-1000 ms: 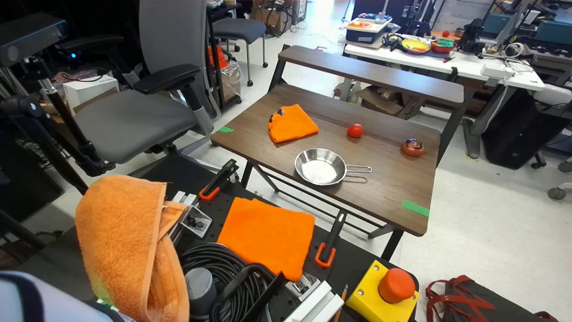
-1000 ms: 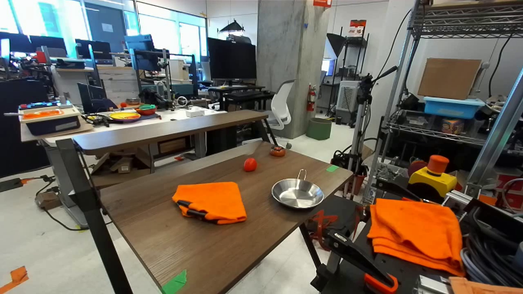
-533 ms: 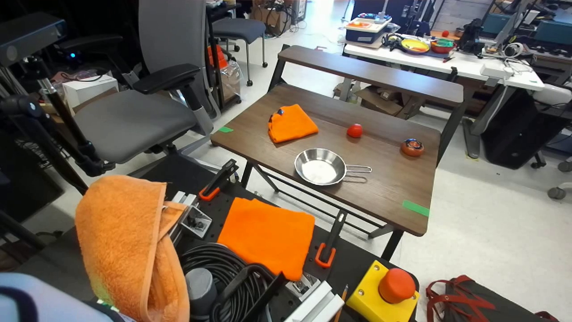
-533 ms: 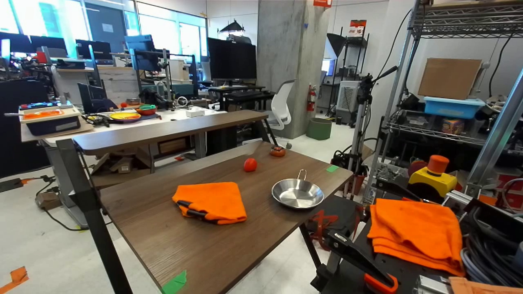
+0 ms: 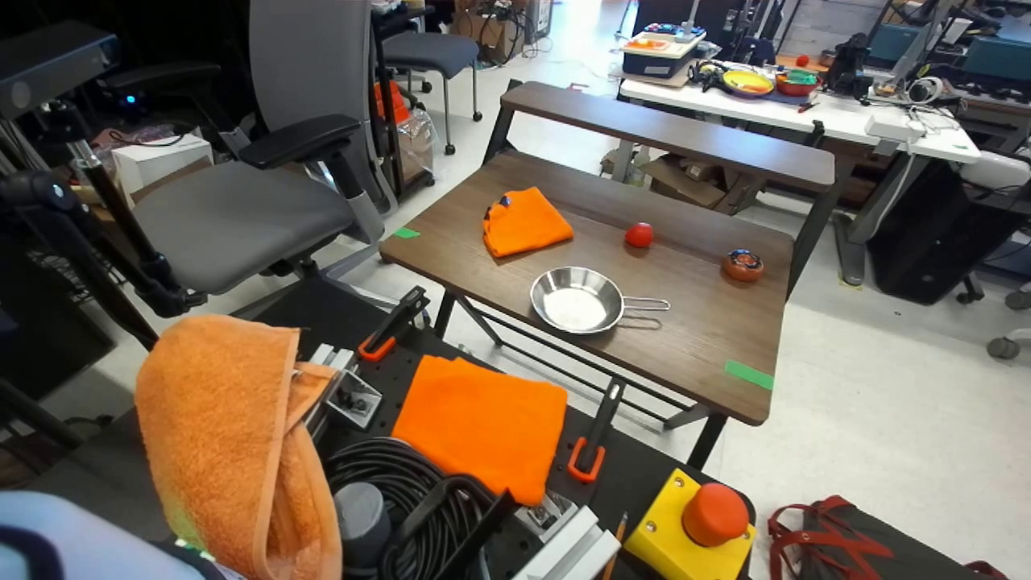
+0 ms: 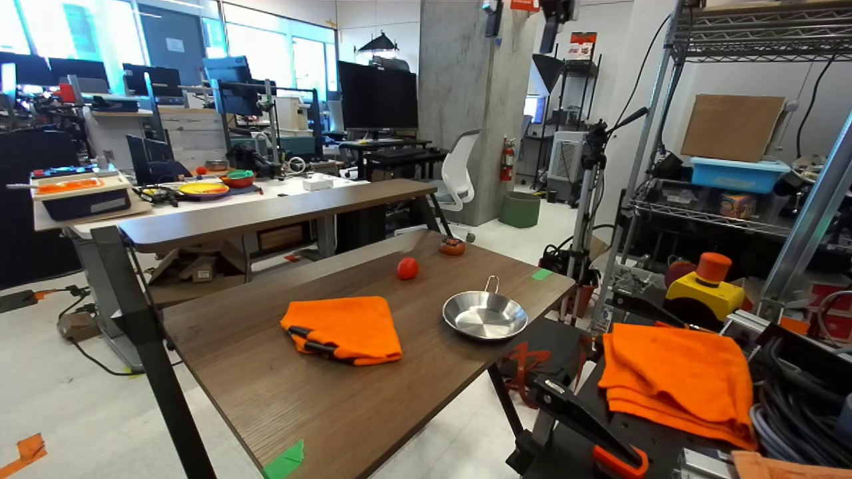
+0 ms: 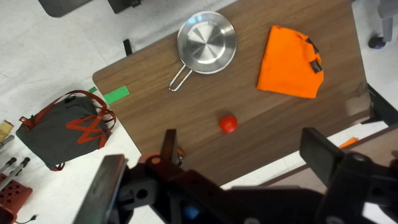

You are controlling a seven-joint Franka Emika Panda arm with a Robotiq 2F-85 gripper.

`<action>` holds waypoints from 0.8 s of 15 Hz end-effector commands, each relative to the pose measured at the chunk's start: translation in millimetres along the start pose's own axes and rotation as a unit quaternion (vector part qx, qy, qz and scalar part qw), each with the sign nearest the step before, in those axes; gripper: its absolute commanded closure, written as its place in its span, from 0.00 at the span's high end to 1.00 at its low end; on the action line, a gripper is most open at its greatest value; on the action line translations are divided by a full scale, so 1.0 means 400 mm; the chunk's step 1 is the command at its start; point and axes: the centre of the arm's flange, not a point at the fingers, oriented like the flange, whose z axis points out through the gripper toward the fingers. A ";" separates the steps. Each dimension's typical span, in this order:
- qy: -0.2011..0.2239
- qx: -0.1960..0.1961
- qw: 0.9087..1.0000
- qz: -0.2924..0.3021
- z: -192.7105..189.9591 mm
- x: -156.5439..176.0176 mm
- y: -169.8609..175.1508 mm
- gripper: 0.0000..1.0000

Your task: Put the orange object on the pan

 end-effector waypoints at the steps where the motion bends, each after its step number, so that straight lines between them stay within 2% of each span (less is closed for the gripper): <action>1: 0.019 0.052 0.998 0.021 0.071 0.208 -0.059 1.00; 3: 0.014 0.068 0.997 0.040 0.140 0.283 -0.087 1.00; 5: 0.002 0.063 0.997 0.052 0.224 0.347 -0.108 1.00; 9: -0.030 0.025 0.996 0.080 0.413 0.445 -0.132 1.00; 12: -0.053 -0.004 0.994 0.098 0.557 0.475 -0.143 1.00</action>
